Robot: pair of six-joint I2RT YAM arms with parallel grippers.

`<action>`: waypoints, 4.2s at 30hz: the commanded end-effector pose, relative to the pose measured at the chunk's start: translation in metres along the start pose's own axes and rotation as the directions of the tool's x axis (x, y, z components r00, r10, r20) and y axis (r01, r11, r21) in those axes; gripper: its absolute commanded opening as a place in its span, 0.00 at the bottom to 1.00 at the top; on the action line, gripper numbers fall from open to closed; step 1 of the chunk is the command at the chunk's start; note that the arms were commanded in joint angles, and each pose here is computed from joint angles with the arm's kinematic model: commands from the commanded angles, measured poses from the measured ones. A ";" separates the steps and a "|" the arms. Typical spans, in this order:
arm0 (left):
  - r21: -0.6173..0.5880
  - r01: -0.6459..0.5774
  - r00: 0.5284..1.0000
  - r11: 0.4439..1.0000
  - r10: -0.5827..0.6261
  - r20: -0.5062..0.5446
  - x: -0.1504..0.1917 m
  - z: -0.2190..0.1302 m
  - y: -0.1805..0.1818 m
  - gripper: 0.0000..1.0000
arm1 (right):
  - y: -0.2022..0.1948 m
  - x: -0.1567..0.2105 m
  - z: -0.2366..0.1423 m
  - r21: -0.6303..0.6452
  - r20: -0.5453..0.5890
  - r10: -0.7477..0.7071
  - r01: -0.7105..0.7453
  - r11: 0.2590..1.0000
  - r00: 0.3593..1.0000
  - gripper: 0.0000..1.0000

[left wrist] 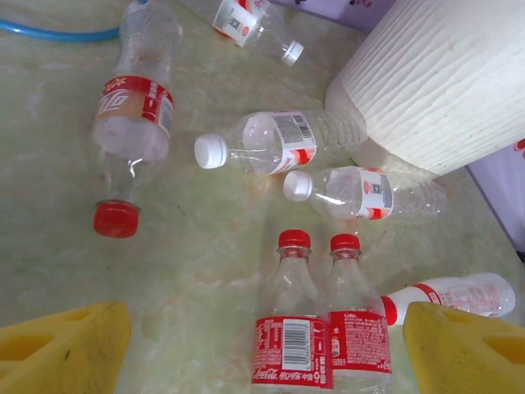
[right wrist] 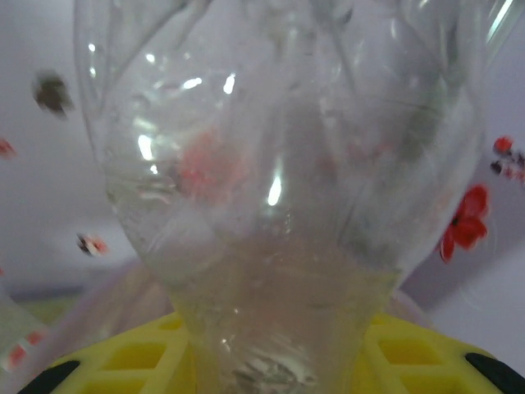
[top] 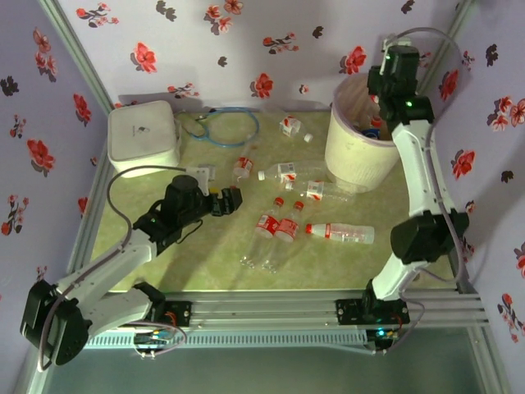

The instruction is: Put the plastic bottles in the bin

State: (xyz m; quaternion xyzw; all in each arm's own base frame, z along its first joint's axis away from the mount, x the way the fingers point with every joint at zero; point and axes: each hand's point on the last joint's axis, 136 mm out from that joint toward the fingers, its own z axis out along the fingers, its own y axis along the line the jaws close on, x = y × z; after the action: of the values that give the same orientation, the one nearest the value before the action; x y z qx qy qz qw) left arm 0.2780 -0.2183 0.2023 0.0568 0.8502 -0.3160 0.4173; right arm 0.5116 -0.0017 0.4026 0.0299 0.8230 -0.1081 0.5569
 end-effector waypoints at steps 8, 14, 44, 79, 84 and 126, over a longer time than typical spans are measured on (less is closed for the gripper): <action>-0.057 0.011 1.000 0.998 -0.010 0.015 0.004 -0.013 0.018 0.87 | -0.014 0.078 0.046 0.082 -0.355 -0.182 0.224 0.971 0.917 0.32; -0.066 0.005 1.000 0.998 -0.005 0.001 0.008 -0.014 0.020 0.88 | -0.010 0.135 0.071 0.043 -0.516 -0.161 0.213 0.976 0.841 0.31; -0.077 0.013 1.000 0.997 -0.015 -0.022 0.011 -0.004 0.025 0.88 | -0.002 0.191 0.082 0.006 -0.616 -0.098 0.129 0.992 0.781 0.86; -0.165 -0.123 0.982 0.979 0.096 -0.162 -0.027 0.077 0.048 0.88 | 0.087 0.056 -0.153 -0.654 -0.146 0.299 -0.319 0.686 0.943 0.99; -0.164 -0.129 0.968 0.978 0.088 -0.235 -0.036 0.116 0.064 0.87 | 0.109 0.090 -0.188 -0.746 -0.185 0.252 -0.302 0.593 0.950 0.99; -0.029 -0.037 0.969 0.999 0.029 -0.246 -0.058 0.150 0.054 0.53 | 0.166 0.151 -0.175 -0.752 -0.400 0.191 -0.440 0.491 0.897 0.99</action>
State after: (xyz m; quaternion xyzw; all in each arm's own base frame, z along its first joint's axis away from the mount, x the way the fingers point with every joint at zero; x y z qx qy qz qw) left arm 0.4385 -0.2442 0.0931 0.0950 0.9329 -0.2378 0.2532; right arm 0.3200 0.1676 0.2904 -0.0602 0.8357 0.3761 0.3957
